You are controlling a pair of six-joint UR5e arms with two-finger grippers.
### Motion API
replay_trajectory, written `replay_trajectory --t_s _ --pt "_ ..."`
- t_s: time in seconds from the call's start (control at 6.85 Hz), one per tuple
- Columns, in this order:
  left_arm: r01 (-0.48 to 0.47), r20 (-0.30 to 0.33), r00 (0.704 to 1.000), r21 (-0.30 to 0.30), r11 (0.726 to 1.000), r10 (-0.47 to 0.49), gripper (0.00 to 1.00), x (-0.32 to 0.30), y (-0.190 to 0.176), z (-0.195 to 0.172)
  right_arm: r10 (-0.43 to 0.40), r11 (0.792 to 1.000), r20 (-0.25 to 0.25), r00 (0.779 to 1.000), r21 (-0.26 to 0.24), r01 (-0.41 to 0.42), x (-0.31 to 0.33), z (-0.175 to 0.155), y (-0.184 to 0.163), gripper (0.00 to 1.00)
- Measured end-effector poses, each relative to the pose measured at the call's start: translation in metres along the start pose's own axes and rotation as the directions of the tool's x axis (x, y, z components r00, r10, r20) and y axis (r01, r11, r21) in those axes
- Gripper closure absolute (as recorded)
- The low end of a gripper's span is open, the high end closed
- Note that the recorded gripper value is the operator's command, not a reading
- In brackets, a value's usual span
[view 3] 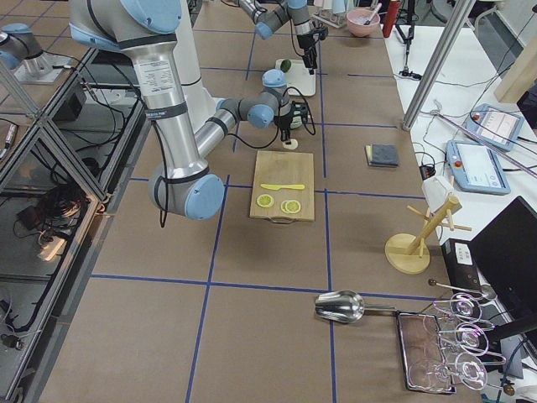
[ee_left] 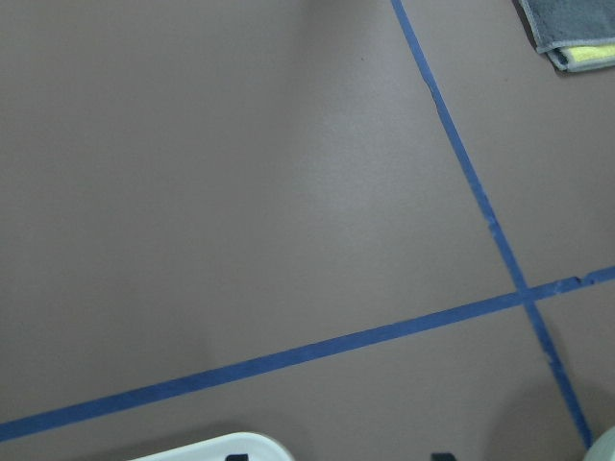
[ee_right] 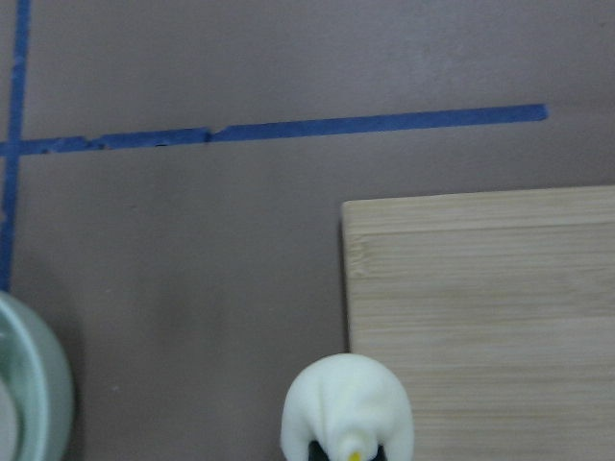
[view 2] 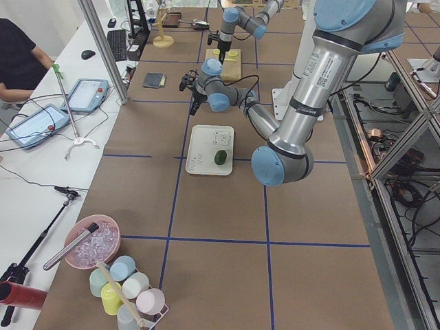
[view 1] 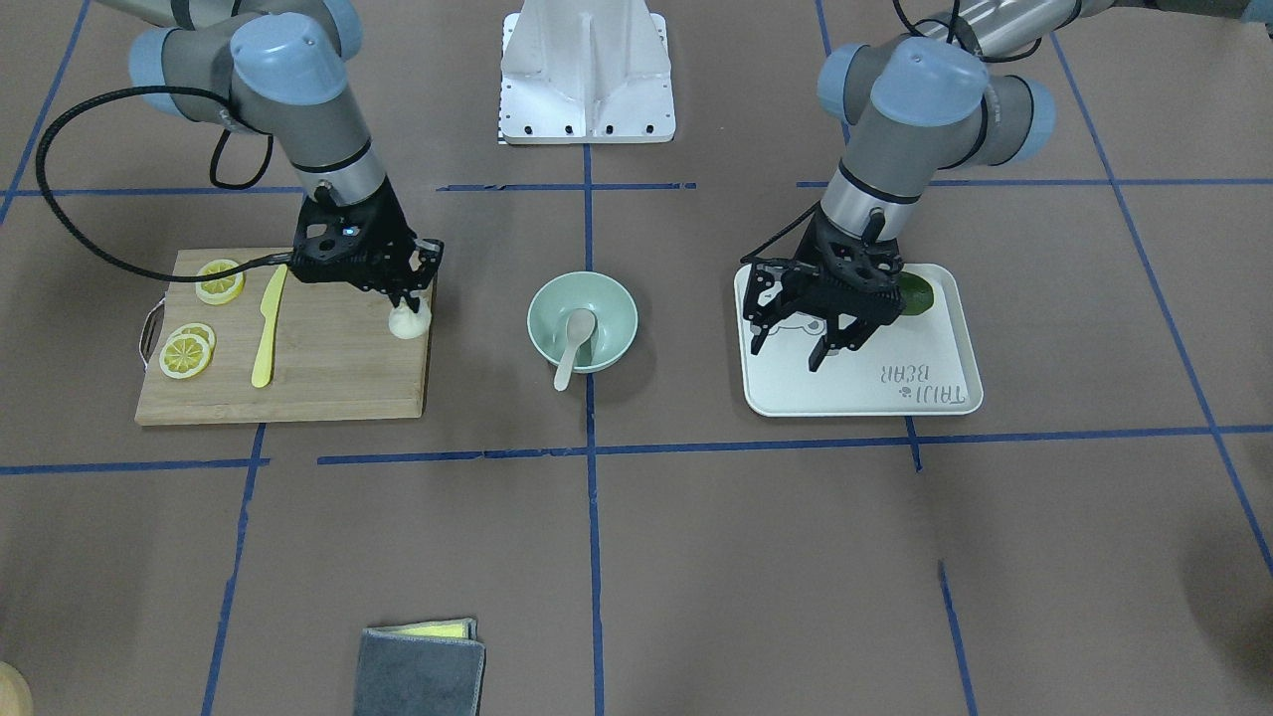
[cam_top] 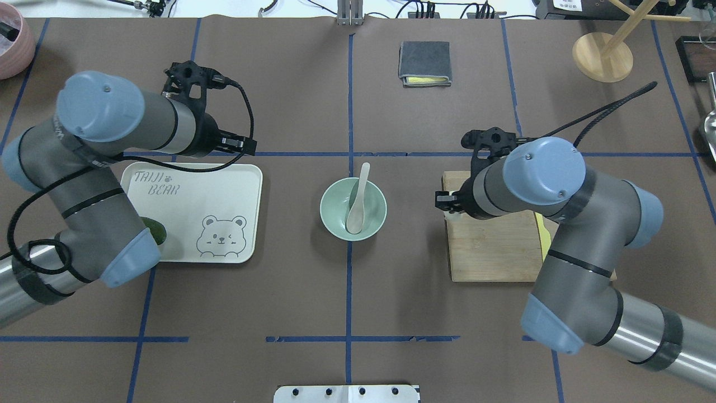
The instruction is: Put spoon and bun in bowl
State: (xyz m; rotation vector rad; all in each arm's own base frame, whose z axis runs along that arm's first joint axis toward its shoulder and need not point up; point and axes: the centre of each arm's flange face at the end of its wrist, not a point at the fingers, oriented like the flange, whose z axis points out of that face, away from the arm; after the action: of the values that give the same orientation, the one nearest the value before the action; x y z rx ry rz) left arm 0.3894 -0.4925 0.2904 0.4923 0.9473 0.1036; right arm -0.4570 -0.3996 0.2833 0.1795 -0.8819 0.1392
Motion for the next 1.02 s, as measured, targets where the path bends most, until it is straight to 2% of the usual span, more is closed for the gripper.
replay_trajectory --t_s 0.29,0.44,0.73,0.88,1.02 --pt "-0.024 0.041 0.999 -0.001 1.000 0.024 0.29 -0.049 0.022 -0.023 0.018 1.000 0.082 0.997 0.007 -0.018 -0.074 -0.012 0.023 1.00" --pt "-0.028 0.054 0.998 -0.003 1.000 0.028 0.28 -0.062 0.027 -0.027 0.048 0.999 0.105 0.993 0.003 -0.048 -0.099 -0.013 0.026 1.00" --pt "-0.028 0.066 0.997 -0.003 1.000 0.028 0.27 -0.072 0.029 -0.030 0.086 0.996 0.116 0.990 -0.003 -0.086 -0.132 -0.006 0.025 1.00" --pt "-0.025 0.071 0.997 -0.001 1.000 0.025 0.27 -0.076 0.029 -0.031 0.092 0.996 0.104 0.990 0.001 -0.092 -0.143 0.003 0.021 0.36" --pt "-0.021 0.077 0.997 0.003 1.000 0.021 0.26 -0.080 0.027 -0.033 0.093 0.996 0.093 0.991 0.004 -0.094 -0.148 0.011 0.019 0.00"
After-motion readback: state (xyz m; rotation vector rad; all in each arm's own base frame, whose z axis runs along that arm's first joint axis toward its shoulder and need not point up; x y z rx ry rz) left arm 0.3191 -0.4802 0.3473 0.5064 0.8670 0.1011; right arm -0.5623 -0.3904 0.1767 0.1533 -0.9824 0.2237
